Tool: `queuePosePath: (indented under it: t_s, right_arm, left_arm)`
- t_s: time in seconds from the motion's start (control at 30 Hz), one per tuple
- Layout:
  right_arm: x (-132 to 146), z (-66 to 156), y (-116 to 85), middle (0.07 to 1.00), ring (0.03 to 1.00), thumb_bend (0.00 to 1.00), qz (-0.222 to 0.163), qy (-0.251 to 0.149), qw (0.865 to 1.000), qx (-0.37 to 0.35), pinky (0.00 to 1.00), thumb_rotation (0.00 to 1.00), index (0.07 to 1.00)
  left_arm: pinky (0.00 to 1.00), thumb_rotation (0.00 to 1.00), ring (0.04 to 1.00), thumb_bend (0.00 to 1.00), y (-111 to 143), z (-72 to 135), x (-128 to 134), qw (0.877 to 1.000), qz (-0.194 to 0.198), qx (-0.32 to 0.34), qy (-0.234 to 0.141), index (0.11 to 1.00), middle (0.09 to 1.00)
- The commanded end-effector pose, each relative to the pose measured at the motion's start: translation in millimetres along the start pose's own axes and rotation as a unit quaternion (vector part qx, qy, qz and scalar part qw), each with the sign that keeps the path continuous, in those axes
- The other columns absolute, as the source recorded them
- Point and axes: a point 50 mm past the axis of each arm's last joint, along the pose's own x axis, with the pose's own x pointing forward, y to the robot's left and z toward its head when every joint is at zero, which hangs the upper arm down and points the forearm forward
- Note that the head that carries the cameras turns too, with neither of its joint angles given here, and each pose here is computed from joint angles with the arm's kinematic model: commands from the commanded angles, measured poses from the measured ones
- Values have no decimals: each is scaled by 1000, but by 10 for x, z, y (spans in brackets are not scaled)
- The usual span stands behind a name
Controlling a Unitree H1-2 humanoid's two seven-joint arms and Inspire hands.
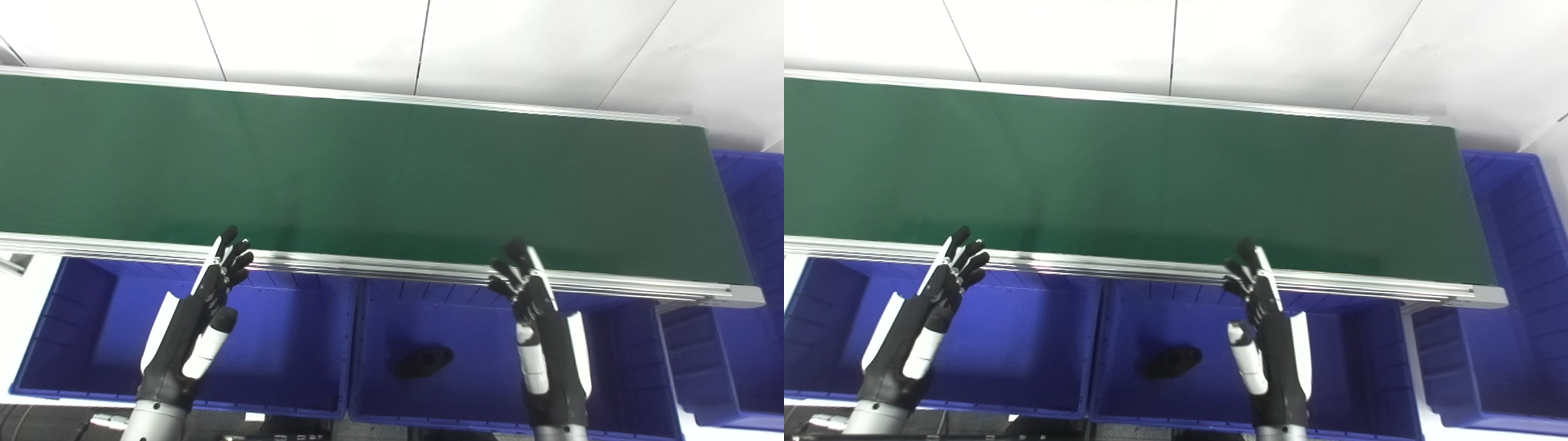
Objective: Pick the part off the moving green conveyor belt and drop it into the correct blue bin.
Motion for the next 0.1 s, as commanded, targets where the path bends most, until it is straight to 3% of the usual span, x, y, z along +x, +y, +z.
queuePosePath:
  t_s: [0.0, 0.07]
  right_arm:
    - [-12, 89, -8, 984, 905, 752, -10, -44, 999, 8, 822, 992, 1000]
    - [-25, 69, -22, 987, 909, 759, -13, -47, 999, 7, 842, 998, 1000]
  left_arm:
    - [895, 956, 927, 721, -9, 53, -37, 1000, 8, 8, -25, 1000, 960]
    - [898, 947, 934, 720, -37, 55, -44, 1000, 9, 7, -27, 1000, 967]
